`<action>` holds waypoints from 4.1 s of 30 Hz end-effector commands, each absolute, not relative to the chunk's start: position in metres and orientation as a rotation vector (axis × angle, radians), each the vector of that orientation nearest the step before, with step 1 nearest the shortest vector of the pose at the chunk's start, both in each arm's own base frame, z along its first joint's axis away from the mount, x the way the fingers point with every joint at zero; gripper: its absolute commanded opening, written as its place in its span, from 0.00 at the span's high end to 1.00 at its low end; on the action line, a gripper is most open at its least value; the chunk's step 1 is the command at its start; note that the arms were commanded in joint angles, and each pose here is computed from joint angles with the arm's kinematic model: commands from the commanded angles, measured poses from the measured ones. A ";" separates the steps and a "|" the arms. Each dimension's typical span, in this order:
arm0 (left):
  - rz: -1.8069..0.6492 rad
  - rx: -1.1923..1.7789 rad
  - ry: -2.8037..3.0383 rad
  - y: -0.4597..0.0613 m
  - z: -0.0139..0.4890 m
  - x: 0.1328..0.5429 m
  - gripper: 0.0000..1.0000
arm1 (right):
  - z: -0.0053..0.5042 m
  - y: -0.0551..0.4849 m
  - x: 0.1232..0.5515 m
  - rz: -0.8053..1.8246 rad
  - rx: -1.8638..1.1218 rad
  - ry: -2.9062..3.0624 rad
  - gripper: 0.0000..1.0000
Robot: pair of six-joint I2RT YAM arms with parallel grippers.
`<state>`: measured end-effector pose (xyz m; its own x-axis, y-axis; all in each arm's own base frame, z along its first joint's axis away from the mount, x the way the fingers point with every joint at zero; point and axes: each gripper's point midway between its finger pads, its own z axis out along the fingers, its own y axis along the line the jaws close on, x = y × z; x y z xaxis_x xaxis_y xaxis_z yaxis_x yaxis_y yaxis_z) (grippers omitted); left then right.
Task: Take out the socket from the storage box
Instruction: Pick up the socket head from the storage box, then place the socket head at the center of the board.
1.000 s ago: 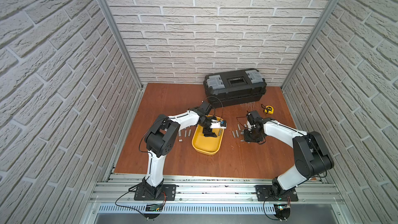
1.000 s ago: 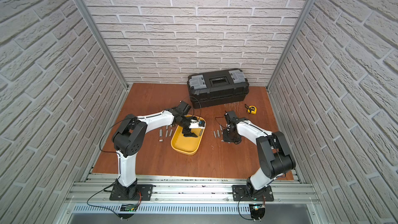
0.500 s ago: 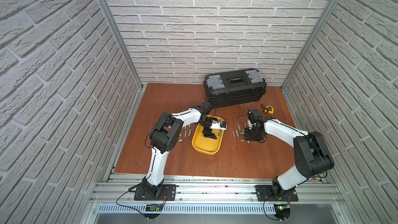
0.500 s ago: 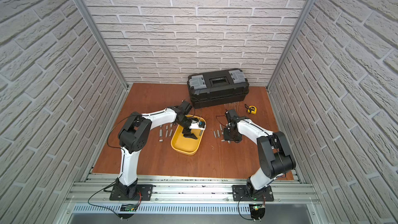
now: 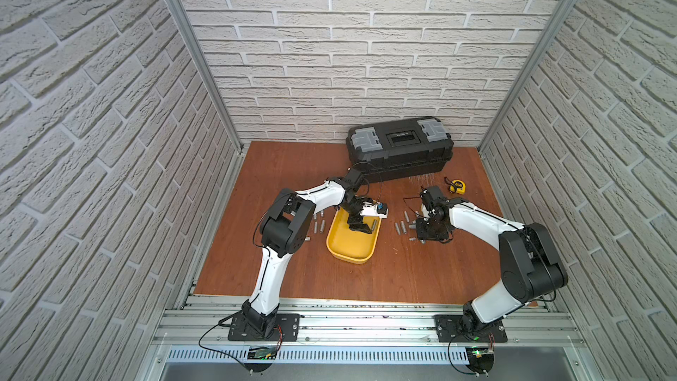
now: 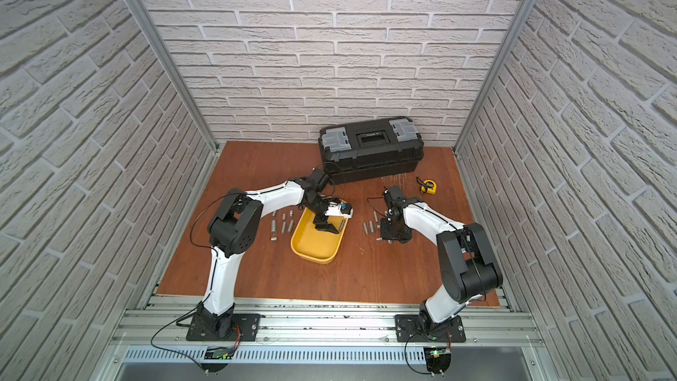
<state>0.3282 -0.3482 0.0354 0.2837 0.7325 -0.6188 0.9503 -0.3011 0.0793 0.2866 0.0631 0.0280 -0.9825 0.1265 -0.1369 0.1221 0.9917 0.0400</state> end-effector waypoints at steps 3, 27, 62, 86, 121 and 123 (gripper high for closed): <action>-0.755 2.158 1.495 -0.351 0.034 0.319 0.20 | 0.032 0.061 0.293 0.045 0.179 2.984 0.58; -0.691 2.265 1.483 -0.354 0.016 0.308 0.40 | 0.028 0.059 0.288 0.043 0.187 2.988 0.59; -0.461 1.784 1.674 -0.272 0.124 0.337 0.62 | 0.049 0.066 0.298 0.119 0.149 2.906 0.59; -0.334 1.306 2.184 -0.083 0.090 0.324 0.62 | 0.052 0.073 0.302 0.186 0.098 2.857 0.59; -0.492 1.410 2.415 -0.067 0.021 0.297 0.49 | 0.045 0.060 0.298 0.212 0.156 2.855 0.60; -0.497 1.415 2.417 -0.067 0.020 0.296 0.45 | 0.045 0.059 0.298 0.213 0.157 2.853 0.60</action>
